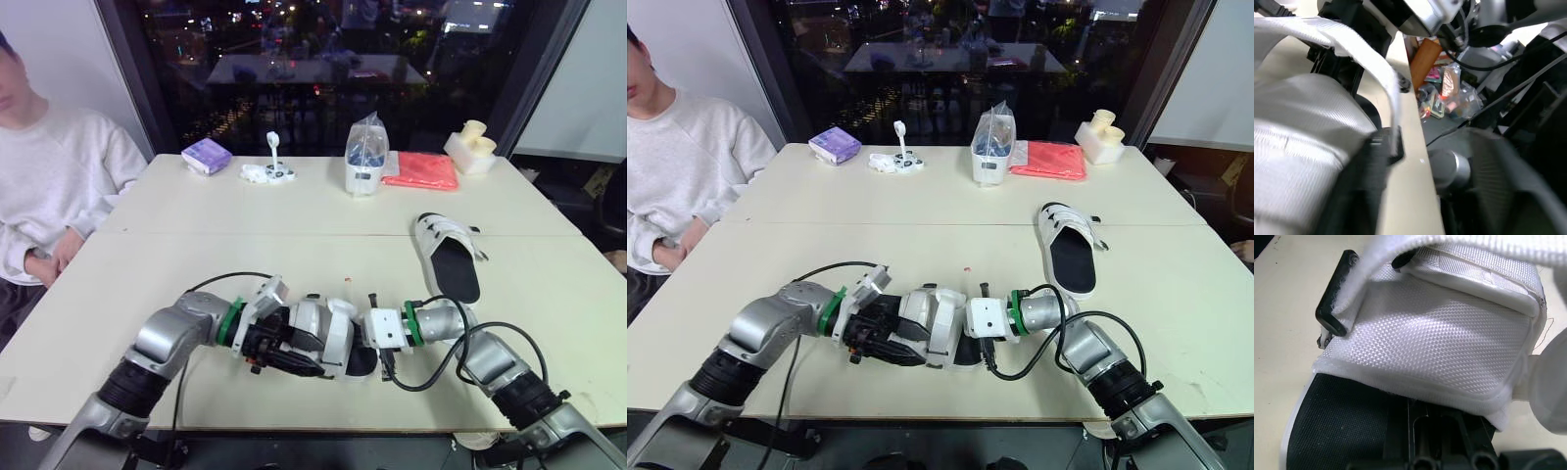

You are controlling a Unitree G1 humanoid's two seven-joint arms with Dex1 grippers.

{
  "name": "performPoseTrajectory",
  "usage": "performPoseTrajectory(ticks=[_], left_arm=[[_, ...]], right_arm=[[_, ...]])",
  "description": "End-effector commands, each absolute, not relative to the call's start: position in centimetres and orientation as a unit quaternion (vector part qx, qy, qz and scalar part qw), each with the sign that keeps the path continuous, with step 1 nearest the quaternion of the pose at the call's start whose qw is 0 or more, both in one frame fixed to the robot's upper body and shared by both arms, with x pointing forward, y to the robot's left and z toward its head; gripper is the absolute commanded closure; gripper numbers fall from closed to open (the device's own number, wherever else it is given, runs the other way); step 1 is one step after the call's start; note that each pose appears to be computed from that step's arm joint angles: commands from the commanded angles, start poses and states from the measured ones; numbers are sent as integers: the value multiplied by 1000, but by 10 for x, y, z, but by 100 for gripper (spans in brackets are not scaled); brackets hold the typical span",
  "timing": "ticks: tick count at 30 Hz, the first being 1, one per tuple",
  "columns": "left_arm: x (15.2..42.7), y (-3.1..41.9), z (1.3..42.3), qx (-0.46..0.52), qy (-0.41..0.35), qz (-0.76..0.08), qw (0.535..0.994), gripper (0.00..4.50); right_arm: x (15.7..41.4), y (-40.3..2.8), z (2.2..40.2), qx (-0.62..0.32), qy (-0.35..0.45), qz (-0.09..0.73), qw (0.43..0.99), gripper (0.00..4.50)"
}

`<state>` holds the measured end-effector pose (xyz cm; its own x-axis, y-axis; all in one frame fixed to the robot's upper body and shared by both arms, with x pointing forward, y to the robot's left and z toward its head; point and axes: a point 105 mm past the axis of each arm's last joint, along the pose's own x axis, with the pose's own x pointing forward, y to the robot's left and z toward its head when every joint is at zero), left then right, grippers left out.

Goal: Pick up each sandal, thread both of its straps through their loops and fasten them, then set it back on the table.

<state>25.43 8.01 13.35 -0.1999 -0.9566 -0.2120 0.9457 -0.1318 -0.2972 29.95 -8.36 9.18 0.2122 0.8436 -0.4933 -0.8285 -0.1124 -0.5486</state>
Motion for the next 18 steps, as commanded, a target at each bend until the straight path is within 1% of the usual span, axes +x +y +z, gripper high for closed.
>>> performPoseTrajectory(ticks=[1,3,9,12,16,18], left_arm=[[245,92,147,-5,161,-761,628,73],[239,96,146,2,161,-763,627,73],[225,104,116,47,163,-759,629,73],[229,102,104,57,157,-745,646,73],[241,94,94,71,127,-720,678,73],[241,91,91,72,117,-717,683,73]], right_arm=[[301,-104,59,-414,73,615,668,450],[300,-104,58,-414,73,615,668,450],[300,-103,58,-413,73,616,667,450],[300,-103,58,-414,73,617,666,450],[300,-103,58,-414,73,617,665,450],[300,-103,59,-414,74,618,664,450]])
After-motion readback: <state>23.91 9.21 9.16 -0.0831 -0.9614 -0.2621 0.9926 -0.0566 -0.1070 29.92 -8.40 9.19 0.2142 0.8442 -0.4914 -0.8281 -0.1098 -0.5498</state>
